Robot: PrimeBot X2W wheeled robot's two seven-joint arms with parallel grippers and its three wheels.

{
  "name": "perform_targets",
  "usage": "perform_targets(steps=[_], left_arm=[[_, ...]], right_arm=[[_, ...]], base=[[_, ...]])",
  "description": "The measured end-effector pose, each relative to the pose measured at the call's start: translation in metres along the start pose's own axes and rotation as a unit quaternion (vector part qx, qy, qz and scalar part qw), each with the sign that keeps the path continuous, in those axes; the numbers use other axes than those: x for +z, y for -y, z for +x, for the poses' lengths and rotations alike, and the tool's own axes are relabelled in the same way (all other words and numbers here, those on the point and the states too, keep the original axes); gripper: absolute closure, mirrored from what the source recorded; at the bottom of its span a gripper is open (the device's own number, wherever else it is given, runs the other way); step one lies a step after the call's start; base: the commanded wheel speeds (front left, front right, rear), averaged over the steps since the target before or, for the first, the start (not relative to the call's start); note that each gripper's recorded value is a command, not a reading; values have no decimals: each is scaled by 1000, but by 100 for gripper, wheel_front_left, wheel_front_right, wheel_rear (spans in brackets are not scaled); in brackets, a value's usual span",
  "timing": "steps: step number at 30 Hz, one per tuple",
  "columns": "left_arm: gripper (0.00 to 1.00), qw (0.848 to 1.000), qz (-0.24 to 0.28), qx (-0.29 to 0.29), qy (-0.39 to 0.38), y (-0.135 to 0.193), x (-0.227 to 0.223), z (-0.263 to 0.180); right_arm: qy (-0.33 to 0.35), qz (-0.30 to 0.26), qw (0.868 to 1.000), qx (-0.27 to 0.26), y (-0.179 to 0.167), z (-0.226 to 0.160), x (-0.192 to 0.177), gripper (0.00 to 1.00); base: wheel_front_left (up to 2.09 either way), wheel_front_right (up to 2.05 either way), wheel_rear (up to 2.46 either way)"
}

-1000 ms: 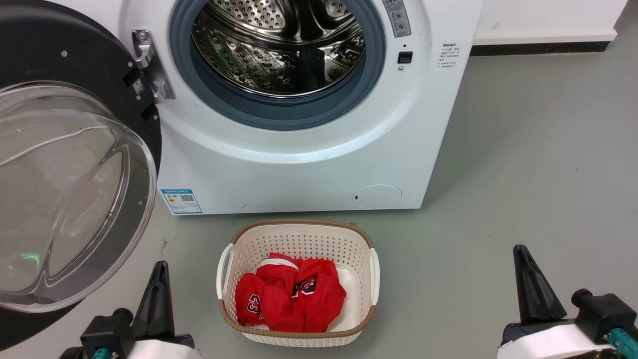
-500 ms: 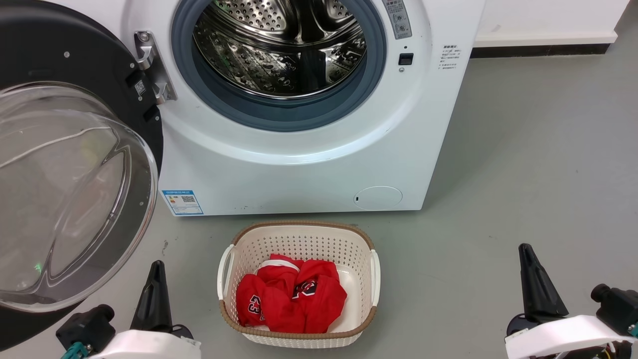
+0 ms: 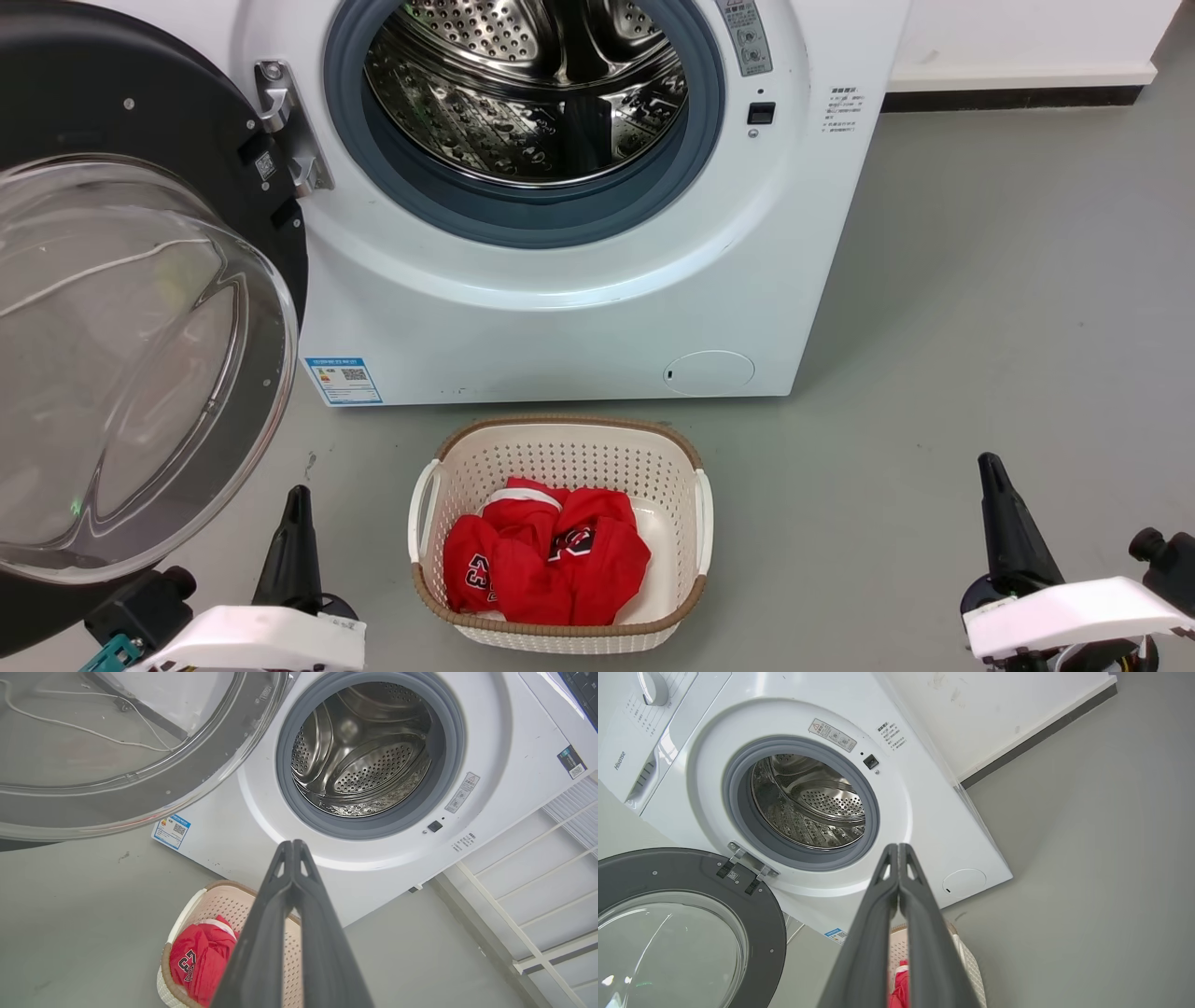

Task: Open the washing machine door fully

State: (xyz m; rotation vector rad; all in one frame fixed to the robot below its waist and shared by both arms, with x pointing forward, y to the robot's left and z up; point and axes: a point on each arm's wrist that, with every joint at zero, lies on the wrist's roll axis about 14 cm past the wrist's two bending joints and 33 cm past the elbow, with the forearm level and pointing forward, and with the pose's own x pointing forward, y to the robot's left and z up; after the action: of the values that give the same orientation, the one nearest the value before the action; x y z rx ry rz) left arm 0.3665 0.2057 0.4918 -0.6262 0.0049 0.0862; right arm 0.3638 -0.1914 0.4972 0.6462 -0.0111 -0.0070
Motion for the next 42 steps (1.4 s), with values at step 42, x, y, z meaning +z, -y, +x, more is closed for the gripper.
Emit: perform_targets(steps=[42], left_arm=[[100,966,-258,0,-25,3,-2,12]], right_arm=[[-9,251,968,-19,6,13,3,100]], base=[[0,0,0]])
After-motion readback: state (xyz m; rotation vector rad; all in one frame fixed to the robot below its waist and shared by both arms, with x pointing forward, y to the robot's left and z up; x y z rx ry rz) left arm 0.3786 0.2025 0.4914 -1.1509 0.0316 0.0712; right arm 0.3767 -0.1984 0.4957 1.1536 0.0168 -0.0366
